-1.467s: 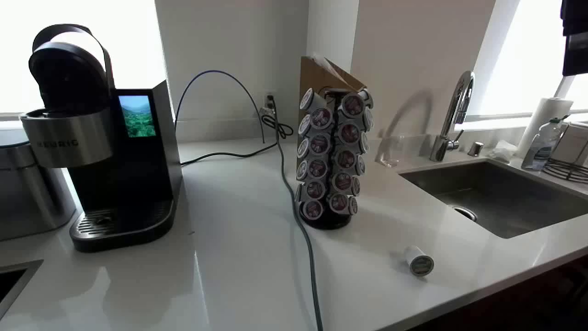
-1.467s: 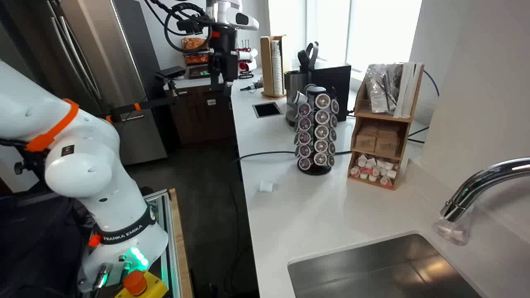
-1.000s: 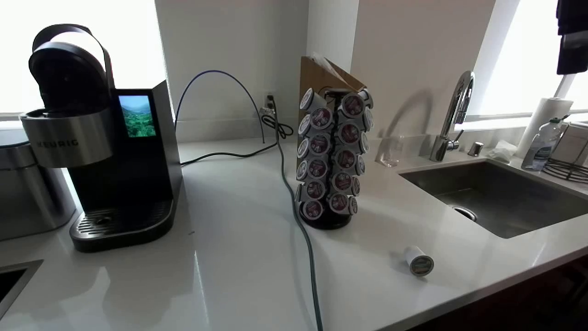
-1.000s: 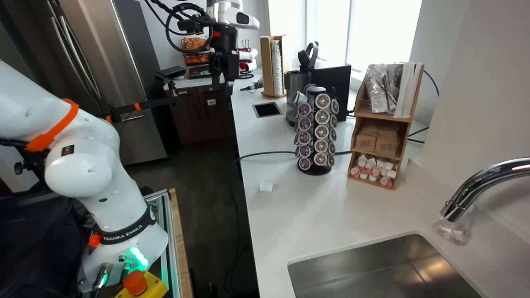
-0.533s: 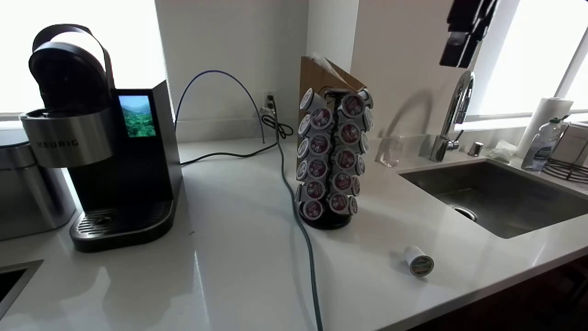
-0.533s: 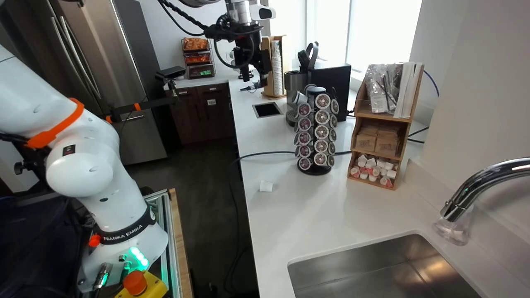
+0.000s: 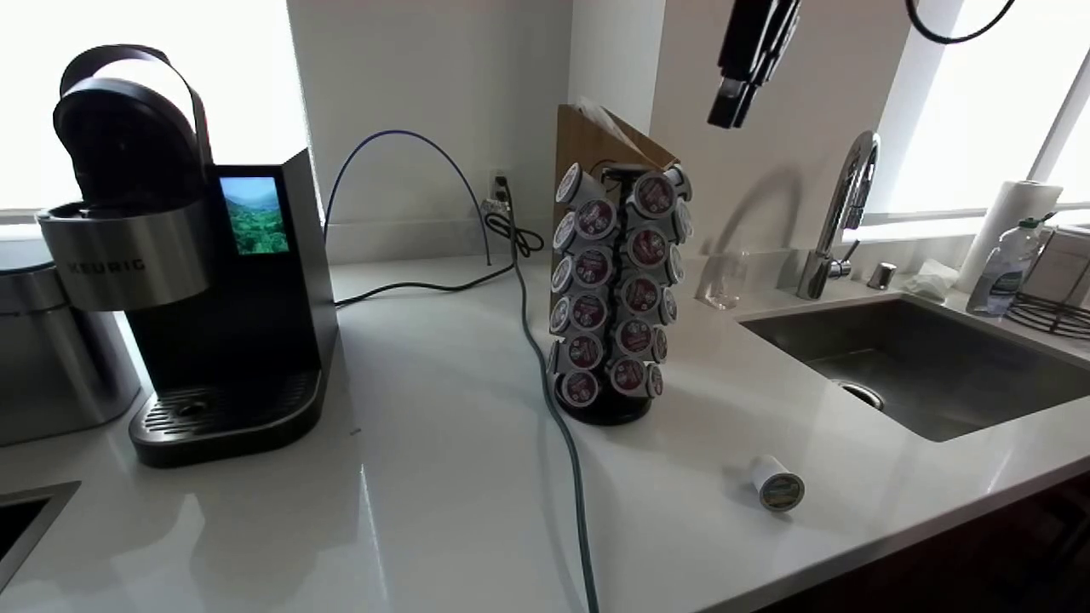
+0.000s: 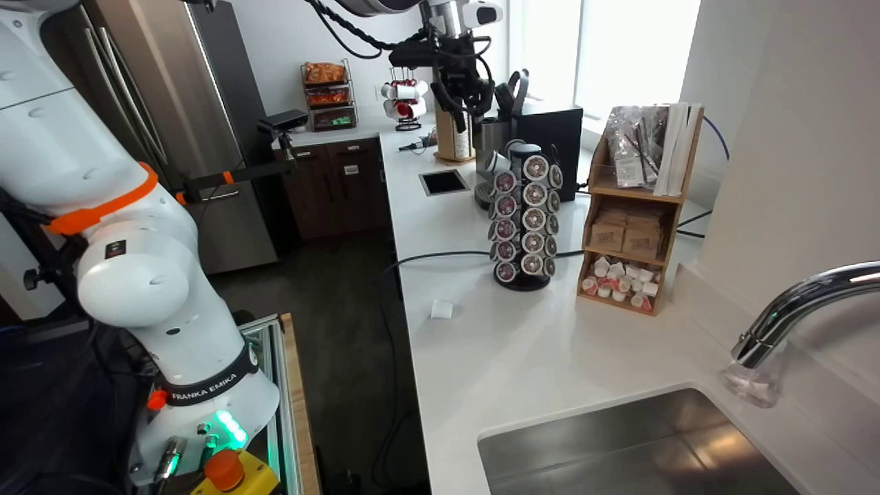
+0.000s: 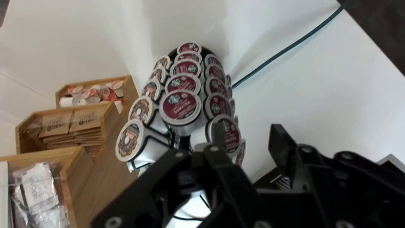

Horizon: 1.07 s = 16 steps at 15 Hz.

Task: Turn the k-cup holder to the right

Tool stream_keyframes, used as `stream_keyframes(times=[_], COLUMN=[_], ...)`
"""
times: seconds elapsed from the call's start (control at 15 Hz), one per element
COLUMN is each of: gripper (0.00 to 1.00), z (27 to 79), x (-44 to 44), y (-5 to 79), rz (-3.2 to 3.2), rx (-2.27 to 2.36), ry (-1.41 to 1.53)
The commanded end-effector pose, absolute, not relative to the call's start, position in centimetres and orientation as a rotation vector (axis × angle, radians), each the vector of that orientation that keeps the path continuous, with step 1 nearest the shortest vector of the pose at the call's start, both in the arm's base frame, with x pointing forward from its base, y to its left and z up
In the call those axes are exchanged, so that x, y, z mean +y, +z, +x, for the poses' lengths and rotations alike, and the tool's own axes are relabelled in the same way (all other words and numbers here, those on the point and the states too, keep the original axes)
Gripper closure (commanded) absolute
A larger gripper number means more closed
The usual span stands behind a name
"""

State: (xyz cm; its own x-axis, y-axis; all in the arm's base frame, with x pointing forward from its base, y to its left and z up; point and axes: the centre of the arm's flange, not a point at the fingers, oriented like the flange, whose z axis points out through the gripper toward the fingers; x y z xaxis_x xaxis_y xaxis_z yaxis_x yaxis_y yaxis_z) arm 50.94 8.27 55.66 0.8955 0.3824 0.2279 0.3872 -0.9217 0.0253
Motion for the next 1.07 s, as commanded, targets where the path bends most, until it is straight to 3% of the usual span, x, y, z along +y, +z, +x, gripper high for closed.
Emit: stream_keyframes(times=[0.0,0.13,0.2,0.33,1.0], gripper=[0.88,1.0,0.87,0.99,1.0], z=[55.3,56.4,54.4,55.4,59.4], x=[8.1,8.0,8.0,8.1,7.5], y=[55.7,55.6,55.6,55.3,52.5], rz=[-2.996,-2.963,-3.003,-2.992,-2.956], rx=[-0.662,-0.621,-0.624,-0.612,-0.717], ry=[-0.457,-0.449,-0.446,-0.442,-0.688])
